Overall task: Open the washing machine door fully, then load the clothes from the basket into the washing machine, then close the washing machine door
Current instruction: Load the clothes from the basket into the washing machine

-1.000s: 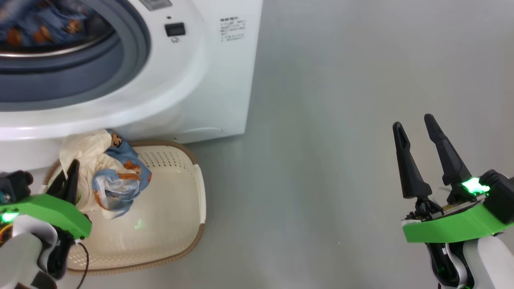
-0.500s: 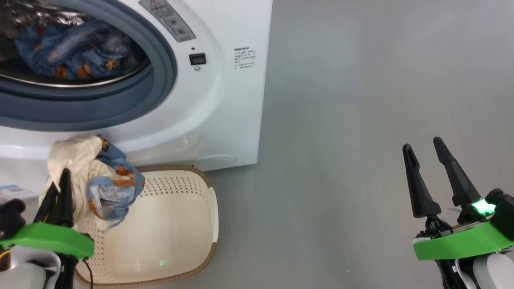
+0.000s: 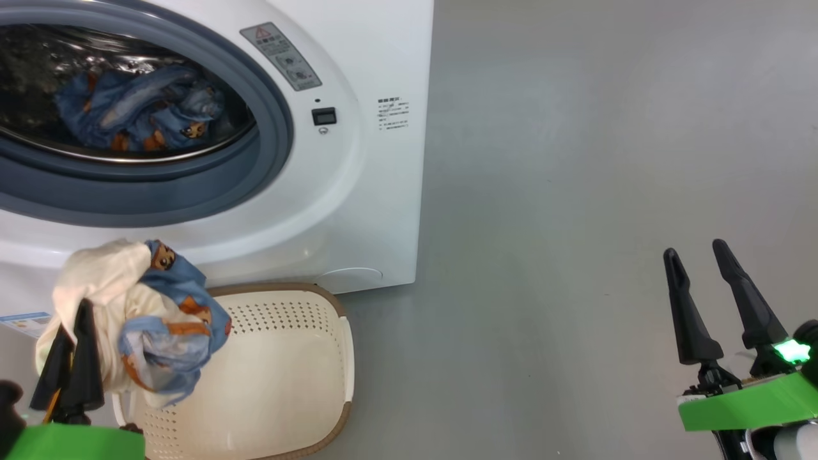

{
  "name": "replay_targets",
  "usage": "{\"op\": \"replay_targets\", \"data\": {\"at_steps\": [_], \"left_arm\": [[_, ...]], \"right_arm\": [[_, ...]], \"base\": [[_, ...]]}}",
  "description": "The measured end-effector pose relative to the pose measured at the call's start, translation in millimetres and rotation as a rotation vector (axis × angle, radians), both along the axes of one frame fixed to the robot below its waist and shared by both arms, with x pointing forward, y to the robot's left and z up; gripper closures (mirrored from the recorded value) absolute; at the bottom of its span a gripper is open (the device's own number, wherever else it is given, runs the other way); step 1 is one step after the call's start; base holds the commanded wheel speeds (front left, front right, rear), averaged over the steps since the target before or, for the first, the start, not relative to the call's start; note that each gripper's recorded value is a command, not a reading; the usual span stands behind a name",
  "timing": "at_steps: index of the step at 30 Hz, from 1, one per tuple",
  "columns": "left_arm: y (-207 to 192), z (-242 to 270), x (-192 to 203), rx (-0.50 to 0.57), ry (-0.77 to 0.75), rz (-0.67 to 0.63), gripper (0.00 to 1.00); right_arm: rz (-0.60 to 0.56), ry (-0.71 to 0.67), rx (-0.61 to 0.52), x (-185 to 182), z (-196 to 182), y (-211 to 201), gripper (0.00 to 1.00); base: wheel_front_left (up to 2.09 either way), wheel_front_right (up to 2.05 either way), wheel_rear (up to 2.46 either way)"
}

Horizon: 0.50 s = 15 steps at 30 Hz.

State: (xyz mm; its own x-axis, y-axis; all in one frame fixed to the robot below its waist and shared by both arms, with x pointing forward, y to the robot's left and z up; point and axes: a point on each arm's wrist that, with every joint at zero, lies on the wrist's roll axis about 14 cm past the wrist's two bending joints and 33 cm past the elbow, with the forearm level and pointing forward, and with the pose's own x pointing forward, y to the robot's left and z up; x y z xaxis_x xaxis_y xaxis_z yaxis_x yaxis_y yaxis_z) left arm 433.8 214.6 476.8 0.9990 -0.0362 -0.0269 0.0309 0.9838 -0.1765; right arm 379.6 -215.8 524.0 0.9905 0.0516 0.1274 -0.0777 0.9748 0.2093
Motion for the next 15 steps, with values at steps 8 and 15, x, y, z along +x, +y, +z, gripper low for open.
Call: {"op": "replay_targets", "data": {"at_steps": [8,15], "left_arm": [[3.5,7.4,-16.7,0.011,-0.026,0.028,1.0],[3.8,4.8,-21.2,0.017,-0.021,0.037,1.0]], "right_arm": [[0.005,0.018,0.003,-2.9,-5.8,1.9,0.0],[0.009,0.02,0.004,-1.5,-6.9,3.2,0.0]], "base": [[0.0,0.0,0.0],[0.0,0.0,0.0]]}}
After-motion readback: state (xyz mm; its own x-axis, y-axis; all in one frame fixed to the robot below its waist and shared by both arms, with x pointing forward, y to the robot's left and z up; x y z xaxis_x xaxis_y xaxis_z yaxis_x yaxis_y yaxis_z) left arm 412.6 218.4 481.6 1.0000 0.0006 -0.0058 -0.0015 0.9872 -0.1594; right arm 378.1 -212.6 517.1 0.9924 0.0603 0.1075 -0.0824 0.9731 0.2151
